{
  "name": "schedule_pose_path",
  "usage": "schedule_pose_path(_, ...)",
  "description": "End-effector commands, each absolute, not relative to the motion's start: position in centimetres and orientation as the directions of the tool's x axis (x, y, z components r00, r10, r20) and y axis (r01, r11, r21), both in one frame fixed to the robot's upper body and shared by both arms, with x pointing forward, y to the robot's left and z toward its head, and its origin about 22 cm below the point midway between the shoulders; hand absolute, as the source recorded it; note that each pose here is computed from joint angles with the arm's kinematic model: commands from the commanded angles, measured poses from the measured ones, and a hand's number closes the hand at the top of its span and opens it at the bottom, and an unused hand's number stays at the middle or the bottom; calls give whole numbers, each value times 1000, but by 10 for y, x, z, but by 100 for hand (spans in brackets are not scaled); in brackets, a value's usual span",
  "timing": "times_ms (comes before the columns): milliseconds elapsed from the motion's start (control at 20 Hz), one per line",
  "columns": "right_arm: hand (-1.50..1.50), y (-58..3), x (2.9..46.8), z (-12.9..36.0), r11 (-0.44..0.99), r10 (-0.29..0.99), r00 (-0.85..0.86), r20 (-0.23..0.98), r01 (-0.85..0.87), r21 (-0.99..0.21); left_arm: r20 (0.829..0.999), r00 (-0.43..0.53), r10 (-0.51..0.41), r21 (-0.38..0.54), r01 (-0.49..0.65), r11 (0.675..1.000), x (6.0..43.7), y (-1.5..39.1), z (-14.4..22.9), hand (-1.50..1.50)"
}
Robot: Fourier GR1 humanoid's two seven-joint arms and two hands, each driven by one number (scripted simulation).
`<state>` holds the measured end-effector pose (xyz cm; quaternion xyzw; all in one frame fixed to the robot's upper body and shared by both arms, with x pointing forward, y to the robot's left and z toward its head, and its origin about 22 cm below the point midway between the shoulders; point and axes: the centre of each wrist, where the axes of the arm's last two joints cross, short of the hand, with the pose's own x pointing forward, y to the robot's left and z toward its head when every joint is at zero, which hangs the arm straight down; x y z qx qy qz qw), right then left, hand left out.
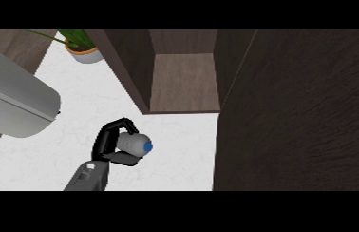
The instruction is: Pick up the bottled water, place it into the cabinet and close the cabinet
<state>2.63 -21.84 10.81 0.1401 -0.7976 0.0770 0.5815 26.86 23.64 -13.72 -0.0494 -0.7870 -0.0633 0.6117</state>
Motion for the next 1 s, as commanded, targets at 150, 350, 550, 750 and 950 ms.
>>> schedule_pose_path(150, -150, -228, 23, 131, 953, -120, -319, 940, -303, 19, 976, -198, 94, -59, 176, 983, 287, 170, -108, 150)
schedule_pose_path(350, -150, -228, 24, 129, 957, -117, -324, 939, -288, 19, 983, -165, 74, -43, 181, 983, 300, 139, -79, 150)
schedule_pose_path(550, -150, -226, 23, 128, 960, -125, -335, 934, -280, 28, 986, -154, 69, -43, 166, 985, 316, 108, -42, 150)
schedule_pose_path(750, -150, -232, 19, 143, 950, -123, -348, 929, -312, 9, 984, -176, 28, -9, 107, 994, 343, 87, -9, 150)
schedule_pose_path(950, -150, -226, 19, 139, 963, -130, -363, 923, -268, 31, 991, -136, -12, 22, 75, 997, 352, 82, -10, 150)
